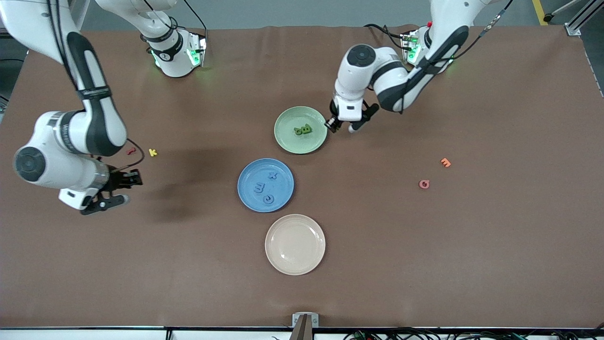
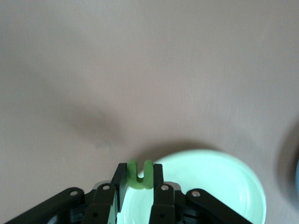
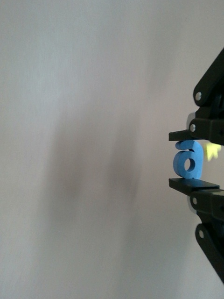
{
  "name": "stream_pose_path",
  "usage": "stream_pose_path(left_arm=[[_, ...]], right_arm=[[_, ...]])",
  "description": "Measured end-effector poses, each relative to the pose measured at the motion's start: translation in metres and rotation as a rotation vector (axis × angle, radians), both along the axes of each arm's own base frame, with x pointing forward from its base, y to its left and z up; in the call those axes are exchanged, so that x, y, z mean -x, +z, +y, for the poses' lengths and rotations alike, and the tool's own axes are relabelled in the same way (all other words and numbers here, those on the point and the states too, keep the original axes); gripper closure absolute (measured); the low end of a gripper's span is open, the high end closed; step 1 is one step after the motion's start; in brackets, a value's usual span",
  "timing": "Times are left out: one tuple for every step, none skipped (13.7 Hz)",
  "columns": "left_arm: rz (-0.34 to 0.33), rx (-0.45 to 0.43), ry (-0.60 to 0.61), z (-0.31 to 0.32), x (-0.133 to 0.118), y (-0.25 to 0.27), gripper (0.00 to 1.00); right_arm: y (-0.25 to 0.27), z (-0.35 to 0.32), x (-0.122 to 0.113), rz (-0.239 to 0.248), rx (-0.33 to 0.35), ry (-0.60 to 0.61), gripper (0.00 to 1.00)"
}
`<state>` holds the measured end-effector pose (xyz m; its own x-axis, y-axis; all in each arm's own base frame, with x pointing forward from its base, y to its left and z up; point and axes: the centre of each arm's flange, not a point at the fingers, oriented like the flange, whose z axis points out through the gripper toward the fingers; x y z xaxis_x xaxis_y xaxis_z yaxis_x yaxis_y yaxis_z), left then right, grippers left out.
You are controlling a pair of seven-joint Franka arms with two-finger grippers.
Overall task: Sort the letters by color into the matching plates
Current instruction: 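Place the u on the green plate while the right gripper places the a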
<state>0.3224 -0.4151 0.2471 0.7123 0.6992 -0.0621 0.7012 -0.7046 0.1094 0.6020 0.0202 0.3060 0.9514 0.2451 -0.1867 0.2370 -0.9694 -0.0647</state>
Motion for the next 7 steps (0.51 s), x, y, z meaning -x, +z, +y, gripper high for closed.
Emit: stream_pose_path(left_arm=[[0.006,0.002,-0.015,-0.01,0.012,-0.001,0.74],[0.011,0.006,-0.025,-0.019,0.022,-0.001,0.74],[0.015,0.012,-0.032,-0.028,0.031,0.0,0.74],[0.019,0.02,-0.037,-0.037,0.037,0.001,0.74],[0.02,0.025,-0.039,-0.044,0.039,0.001,0.74],[0.021,0.025,-0.04,-0.05,0.038,0.001,0.74],[0.022,0.022,-0.033,-0.055,0.034,-0.002,0.74]], right_arm=[[0.002,0.031,0.003,0.009,0.016,-0.032,0.64],[0.002,0.063,0.007,0.013,0.034,-0.064,0.64],[0.001,0.095,0.013,0.014,0.052,-0.095,0.64],[0.001,0.125,0.02,0.014,0.068,-0.122,0.64],[0.001,0.152,0.027,0.011,0.082,-0.15,0.64],[0.001,0.176,0.035,0.007,0.095,-0.181,0.64],[0.002,0.197,0.041,0.001,0.101,-0.213,0.64]])
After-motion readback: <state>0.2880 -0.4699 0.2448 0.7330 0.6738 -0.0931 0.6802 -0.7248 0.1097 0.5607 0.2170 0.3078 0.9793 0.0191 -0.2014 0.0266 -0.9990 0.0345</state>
